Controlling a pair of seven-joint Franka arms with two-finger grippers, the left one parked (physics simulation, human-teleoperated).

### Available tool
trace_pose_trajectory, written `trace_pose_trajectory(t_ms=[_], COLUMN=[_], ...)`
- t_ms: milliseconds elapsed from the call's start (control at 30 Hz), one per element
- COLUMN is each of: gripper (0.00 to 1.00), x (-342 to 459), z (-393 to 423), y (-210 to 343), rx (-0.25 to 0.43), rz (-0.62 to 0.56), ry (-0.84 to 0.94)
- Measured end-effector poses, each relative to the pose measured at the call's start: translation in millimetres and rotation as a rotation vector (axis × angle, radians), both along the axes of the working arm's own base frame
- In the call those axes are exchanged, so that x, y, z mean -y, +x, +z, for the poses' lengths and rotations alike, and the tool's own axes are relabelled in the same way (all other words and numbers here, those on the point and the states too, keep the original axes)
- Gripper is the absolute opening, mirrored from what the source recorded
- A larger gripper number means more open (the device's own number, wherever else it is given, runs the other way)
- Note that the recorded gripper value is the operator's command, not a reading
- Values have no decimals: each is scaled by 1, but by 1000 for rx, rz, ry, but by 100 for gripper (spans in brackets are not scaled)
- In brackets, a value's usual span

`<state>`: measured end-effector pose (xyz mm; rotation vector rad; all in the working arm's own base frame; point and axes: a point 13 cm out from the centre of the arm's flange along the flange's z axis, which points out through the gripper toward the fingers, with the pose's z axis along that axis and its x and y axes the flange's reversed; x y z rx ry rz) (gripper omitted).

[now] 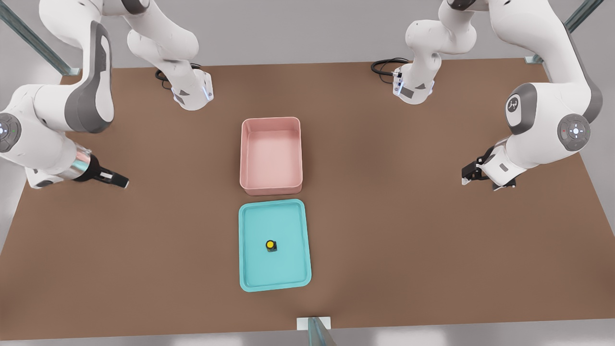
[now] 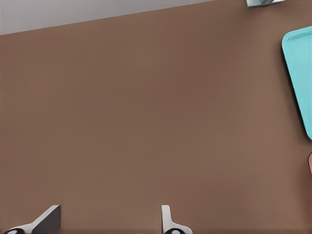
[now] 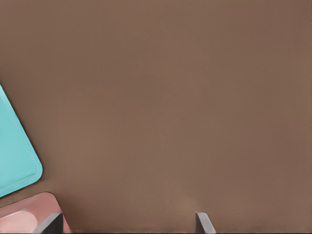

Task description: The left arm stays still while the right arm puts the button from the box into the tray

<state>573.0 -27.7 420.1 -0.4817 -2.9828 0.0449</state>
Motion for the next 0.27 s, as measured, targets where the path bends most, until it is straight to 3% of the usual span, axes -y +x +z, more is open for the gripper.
trace_pose_trajectory(t_ms=[167, 267], gripper=[100, 100], x=[-46, -45], z=[-11, -18], y=[-8, -11], rx=[-64, -93], rz=[167, 203], ry=[0, 7])
